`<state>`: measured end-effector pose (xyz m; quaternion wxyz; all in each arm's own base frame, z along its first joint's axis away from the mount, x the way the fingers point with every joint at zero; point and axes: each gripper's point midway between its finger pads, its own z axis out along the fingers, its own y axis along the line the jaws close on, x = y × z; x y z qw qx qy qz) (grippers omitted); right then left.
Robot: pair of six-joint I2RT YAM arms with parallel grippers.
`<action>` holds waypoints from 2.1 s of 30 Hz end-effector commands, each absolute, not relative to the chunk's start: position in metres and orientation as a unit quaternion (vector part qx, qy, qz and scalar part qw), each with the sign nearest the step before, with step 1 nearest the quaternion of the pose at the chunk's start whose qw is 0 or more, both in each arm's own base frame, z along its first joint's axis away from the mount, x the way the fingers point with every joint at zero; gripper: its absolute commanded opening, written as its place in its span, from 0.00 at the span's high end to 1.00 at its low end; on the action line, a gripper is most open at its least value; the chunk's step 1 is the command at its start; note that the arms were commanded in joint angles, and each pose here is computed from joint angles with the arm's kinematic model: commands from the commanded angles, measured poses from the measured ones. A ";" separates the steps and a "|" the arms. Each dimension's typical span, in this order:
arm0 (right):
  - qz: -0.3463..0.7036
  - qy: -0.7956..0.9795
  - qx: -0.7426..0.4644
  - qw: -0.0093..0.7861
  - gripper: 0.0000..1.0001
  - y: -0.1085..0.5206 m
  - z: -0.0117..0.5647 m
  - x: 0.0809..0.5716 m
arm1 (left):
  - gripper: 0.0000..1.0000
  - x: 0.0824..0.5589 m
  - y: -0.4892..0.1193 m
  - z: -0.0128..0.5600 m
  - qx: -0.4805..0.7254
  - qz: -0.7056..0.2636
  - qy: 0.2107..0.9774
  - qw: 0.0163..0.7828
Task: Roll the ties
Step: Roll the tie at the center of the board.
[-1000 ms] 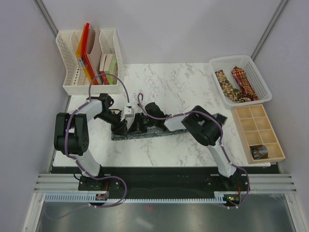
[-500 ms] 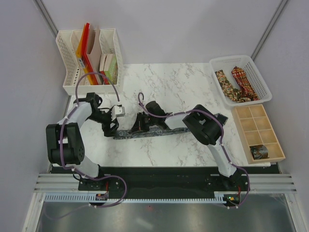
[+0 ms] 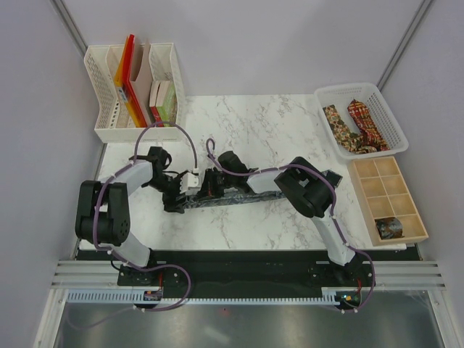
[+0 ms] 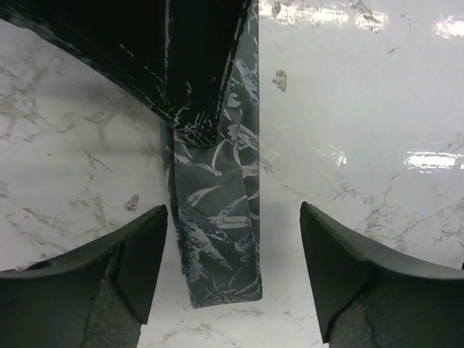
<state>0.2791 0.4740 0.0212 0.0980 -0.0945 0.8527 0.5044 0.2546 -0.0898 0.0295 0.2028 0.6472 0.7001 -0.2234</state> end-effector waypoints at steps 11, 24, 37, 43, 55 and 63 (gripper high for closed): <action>0.503 0.847 -0.117 0.129 1.00 0.473 0.061 0.292 | 0.60 0.249 -0.063 0.000 0.709 -0.169 0.668 0.150; 0.463 0.869 -0.115 0.130 1.00 0.462 0.022 0.295 | 0.37 0.258 -0.069 0.029 0.690 -0.180 0.672 0.199; 0.459 0.871 -0.117 0.132 1.00 0.459 0.025 0.294 | 0.33 0.263 -0.097 0.090 0.566 -0.248 0.728 0.296; 0.472 0.863 -0.122 0.135 1.00 0.463 0.039 0.294 | 0.02 0.264 -0.098 0.069 0.577 -0.244 0.727 0.281; 0.486 0.856 -0.124 0.127 1.00 0.463 0.050 0.288 | 0.16 0.268 -0.088 0.013 0.638 -0.166 0.715 0.233; 0.512 0.844 -0.116 0.114 1.00 0.467 0.073 0.281 | 0.37 0.277 -0.081 0.004 0.639 -0.139 0.721 0.228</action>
